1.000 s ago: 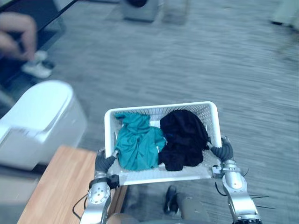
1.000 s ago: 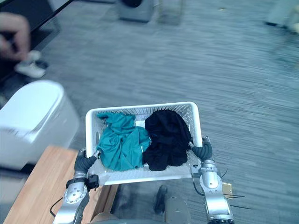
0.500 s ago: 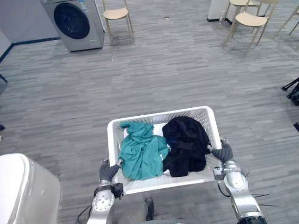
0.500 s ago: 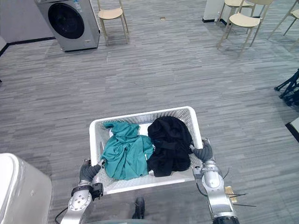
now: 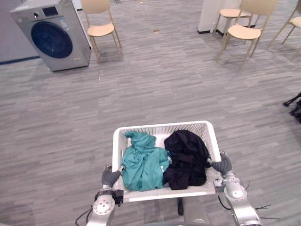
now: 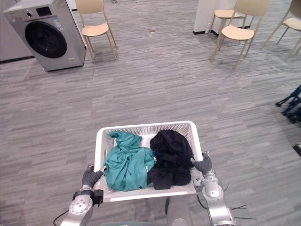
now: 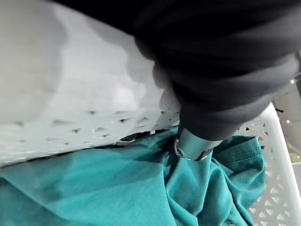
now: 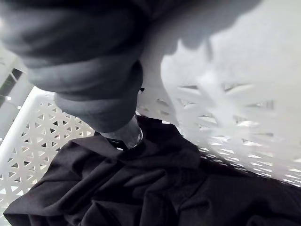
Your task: Pick up the laundry basket with both hands and put the clothes into the washing machine.
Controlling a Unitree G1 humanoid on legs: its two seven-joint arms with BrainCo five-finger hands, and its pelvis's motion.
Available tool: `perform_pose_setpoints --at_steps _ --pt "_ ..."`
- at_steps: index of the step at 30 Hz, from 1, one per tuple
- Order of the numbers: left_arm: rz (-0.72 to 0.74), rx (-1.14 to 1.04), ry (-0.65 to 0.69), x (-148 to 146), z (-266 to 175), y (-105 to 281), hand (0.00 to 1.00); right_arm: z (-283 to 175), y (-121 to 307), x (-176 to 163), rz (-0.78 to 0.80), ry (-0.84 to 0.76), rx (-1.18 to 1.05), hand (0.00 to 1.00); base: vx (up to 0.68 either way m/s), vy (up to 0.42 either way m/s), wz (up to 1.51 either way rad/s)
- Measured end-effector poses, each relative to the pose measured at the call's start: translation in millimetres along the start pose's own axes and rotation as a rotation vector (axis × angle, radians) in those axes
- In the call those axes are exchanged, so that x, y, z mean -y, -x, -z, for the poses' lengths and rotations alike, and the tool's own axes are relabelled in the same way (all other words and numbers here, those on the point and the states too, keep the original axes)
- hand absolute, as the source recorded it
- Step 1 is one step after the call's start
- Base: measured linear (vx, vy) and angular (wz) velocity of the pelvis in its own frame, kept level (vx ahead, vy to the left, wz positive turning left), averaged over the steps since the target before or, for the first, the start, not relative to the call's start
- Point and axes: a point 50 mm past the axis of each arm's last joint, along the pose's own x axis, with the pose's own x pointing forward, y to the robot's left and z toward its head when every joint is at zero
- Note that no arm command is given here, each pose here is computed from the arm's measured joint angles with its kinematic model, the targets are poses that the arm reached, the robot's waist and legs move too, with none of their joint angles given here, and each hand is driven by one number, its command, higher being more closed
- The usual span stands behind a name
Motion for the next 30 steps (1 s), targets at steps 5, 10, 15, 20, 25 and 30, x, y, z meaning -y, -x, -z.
perform_pose_setpoints --at_steps 5,10,15,20,25,30 --pt "-0.014 0.004 0.017 -2.5 -0.4 1.8 1.0 -15.2 -0.9 3.6 0.015 -0.036 0.061 1.0 0.51 -0.103 -0.04" --pt "-0.034 0.047 0.063 -0.9 -12.0 2.8 1.0 -25.3 -13.6 6.5 0.018 -0.023 0.094 1.0 0.61 0.109 -0.18" --pt "-0.027 0.027 0.042 -0.6 -8.1 4.7 1.0 -8.9 -9.5 2.8 0.018 -0.038 0.027 1.0 0.86 0.278 0.11" --pt "-0.01 0.03 -0.035 -5.5 -8.6 0.8 1.0 7.3 -4.8 -8.0 0.005 -0.057 -0.046 1.0 0.65 0.229 0.27" --pt "0.01 0.074 -0.093 -8.9 -17.5 -5.8 1.0 10.4 4.2 -9.0 0.008 -0.069 -0.046 1.0 0.78 0.089 0.78" --pt "0.055 0.047 -0.096 1.2 -10.9 -3.7 1.0 18.8 19.1 -0.4 0.04 -0.067 -0.076 1.0 0.94 -0.139 0.92"
